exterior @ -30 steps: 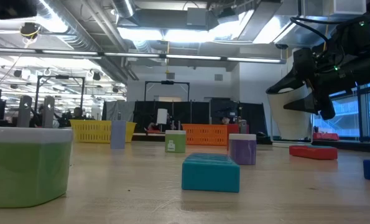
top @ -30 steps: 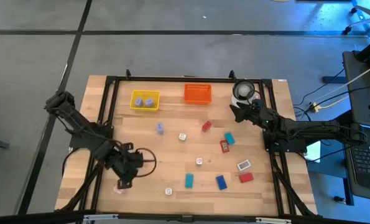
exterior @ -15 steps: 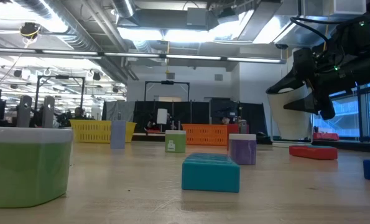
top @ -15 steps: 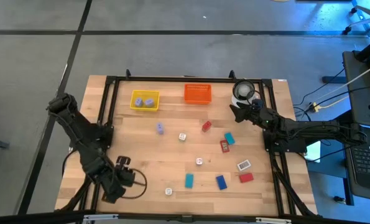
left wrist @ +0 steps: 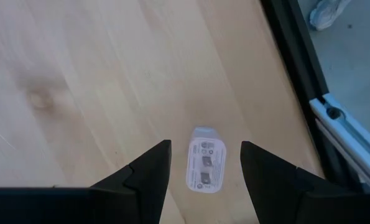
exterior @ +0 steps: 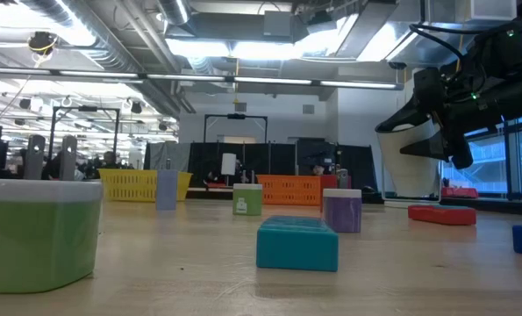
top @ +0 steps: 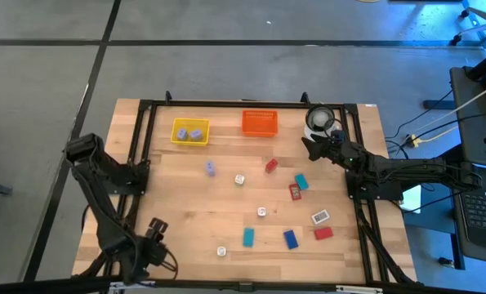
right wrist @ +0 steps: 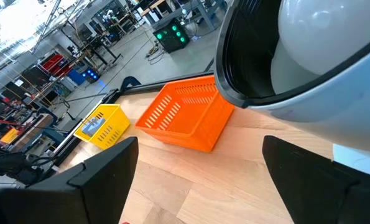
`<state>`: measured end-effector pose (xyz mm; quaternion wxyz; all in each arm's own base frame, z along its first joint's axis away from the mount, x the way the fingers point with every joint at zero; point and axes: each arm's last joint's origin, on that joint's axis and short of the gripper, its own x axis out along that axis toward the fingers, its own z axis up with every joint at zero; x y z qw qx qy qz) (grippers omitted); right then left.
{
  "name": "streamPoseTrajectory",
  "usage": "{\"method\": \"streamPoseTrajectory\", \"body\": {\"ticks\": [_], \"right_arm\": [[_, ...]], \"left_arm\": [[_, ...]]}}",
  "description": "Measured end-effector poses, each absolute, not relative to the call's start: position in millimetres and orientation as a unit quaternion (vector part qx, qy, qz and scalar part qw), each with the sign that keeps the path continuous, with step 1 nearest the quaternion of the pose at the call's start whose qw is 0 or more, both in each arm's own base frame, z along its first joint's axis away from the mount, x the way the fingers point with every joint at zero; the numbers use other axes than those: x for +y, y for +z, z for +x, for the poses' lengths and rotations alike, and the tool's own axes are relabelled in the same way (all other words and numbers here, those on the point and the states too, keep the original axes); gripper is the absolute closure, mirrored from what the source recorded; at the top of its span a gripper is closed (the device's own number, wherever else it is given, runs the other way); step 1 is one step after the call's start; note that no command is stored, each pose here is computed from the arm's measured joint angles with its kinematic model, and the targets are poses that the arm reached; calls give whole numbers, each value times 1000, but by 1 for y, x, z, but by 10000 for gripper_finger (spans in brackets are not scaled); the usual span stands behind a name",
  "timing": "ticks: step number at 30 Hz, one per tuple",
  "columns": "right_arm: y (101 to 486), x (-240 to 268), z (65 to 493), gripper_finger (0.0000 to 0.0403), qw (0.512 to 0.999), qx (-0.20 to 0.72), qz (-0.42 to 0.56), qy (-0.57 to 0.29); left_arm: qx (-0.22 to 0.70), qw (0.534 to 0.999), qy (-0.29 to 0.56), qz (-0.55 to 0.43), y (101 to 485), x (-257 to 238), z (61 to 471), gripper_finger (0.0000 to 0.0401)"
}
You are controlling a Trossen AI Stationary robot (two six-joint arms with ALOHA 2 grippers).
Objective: Pick & Place Office items
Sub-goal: Put the pink changer adapter into the yellow bin
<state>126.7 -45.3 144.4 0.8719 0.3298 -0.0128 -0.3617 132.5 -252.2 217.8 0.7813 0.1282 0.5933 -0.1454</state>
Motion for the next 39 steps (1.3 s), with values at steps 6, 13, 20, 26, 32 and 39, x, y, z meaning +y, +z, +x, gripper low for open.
{"method": "streamPoseTrajectory", "body": {"ticks": [6, 13, 20, 26, 32, 39], "right_arm": [[144, -45, 127, 56, 872, -13, 330, -362], [144, -45, 127, 56, 872, -13, 330, -362], [144, -45, 127, 56, 872, -13, 330, -362], [144, -45, 127, 56, 872, -13, 330, -362], [144, -45, 127, 56, 872, -13, 330, -362], [144, -45, 127, 56, 871, -13, 329, -363]], "left_arm": [[597, 785, -128, 107, 214, -256, 133, 211], [597, 785, -117, 115, 209, -257, 134, 211], [596, 786, -120, 108, 210, -257, 133, 191], [595, 784, -125, 124, 208, -260, 124, 132], [605, 775, -119, 139, 191, -253, 118, 113], [609, 771, -124, 135, 176, -248, 115, 114]]}}
